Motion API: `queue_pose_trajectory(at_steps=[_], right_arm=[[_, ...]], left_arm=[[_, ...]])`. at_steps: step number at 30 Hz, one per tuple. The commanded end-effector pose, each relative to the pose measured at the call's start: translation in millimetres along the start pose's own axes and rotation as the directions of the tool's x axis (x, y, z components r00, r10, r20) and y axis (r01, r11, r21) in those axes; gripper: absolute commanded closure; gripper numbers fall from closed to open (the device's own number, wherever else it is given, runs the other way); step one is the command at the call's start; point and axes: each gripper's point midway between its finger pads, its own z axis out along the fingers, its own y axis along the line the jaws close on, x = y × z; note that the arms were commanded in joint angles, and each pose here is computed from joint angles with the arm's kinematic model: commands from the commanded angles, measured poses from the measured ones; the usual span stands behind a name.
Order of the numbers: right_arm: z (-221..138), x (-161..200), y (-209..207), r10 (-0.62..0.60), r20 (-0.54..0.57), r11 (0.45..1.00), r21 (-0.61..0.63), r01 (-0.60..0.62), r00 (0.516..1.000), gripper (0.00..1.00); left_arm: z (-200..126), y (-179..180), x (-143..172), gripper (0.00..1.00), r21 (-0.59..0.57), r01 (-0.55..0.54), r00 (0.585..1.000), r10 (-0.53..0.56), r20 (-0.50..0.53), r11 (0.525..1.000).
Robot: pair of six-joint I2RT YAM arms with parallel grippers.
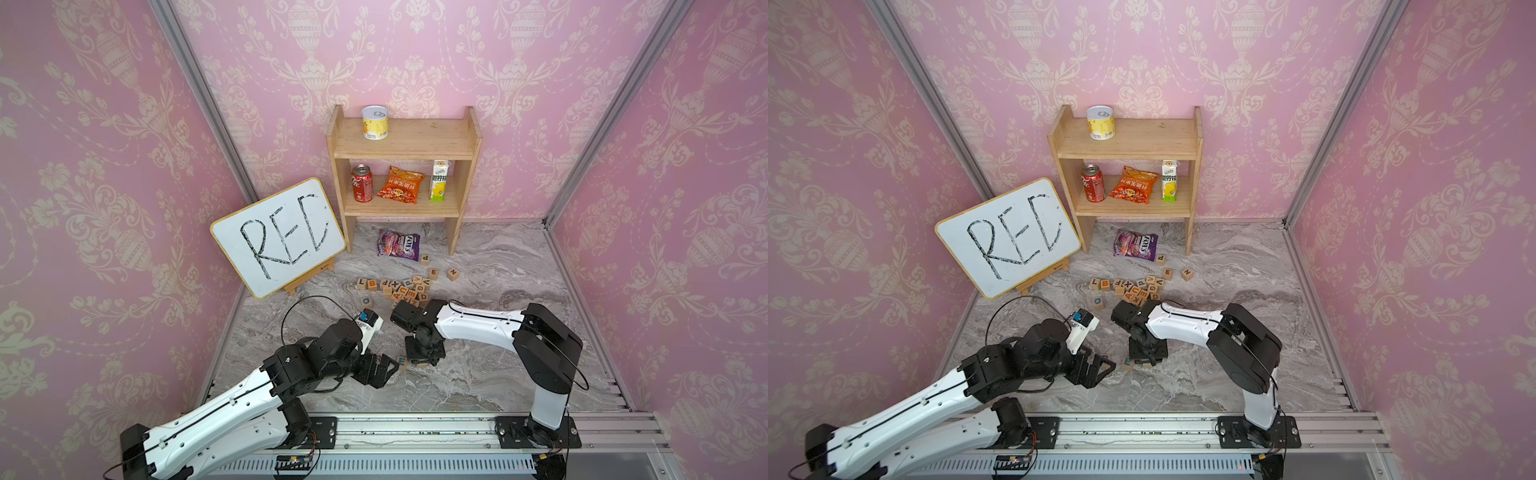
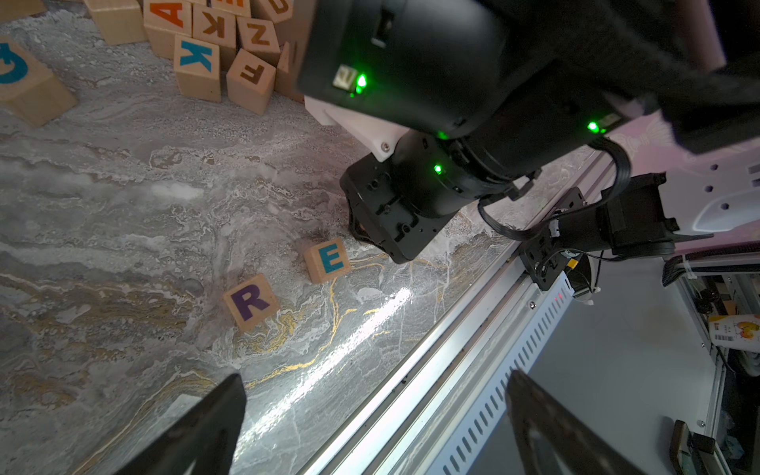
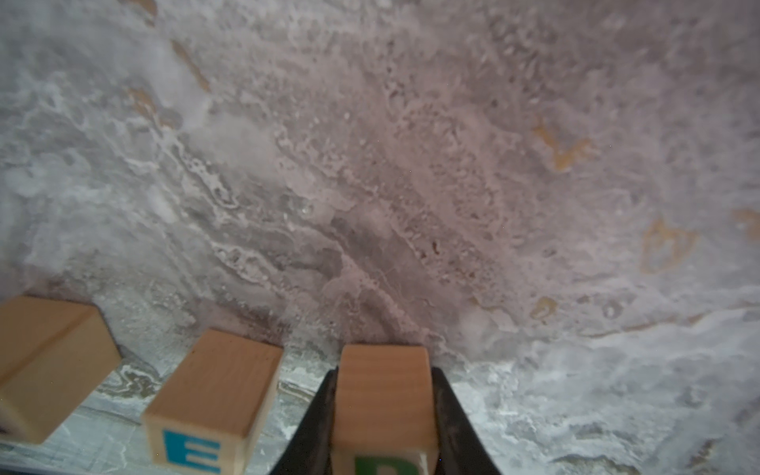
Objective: Assemble the uppercase word "red" with letter blocks
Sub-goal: Place the letter block at the center of the board.
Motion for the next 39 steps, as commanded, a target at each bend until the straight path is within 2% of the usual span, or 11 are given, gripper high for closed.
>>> queue_pose_trajectory(at_steps=[1, 6, 21, 33, 39], right_arm=[[1, -1, 8, -0.037, -0.012, 0.999, -0.015, 0.037, 0.999, 0.86], [3, -1, 10, -0.048, -0.02, 0.999, -0.017, 0.047, 0.999, 0.82], [-1, -3, 14, -0.081, -0.015, 0.996, -0.028, 0.081, 0.997, 0.54], [-13, -7, 17, -0.091, 0.011, 0.993, -0.071, 0.092, 0.996, 0.46], [-14, -10, 16, -0.09, 0.013, 0.993, -0.07, 0.091, 0.996, 0.46]], left_arm=[[-1, 7, 5, 0.01, -0.037, 0.013, 1.0, -0.014, -0.01, 0.999], [0, 8, 5, 0.01, -0.04, 0.016, 1.0, -0.016, -0.008, 0.999], [2, 8, 2, 0.01, -0.042, 0.026, 1.0, -0.025, 0.006, 0.999], [6, 7, -3, 0.01, -0.048, 0.023, 1.0, -0.023, 0.01, 0.999], [9, 7, -4, 0.01, -0.049, 0.023, 1.0, -0.023, 0.008, 0.999]])
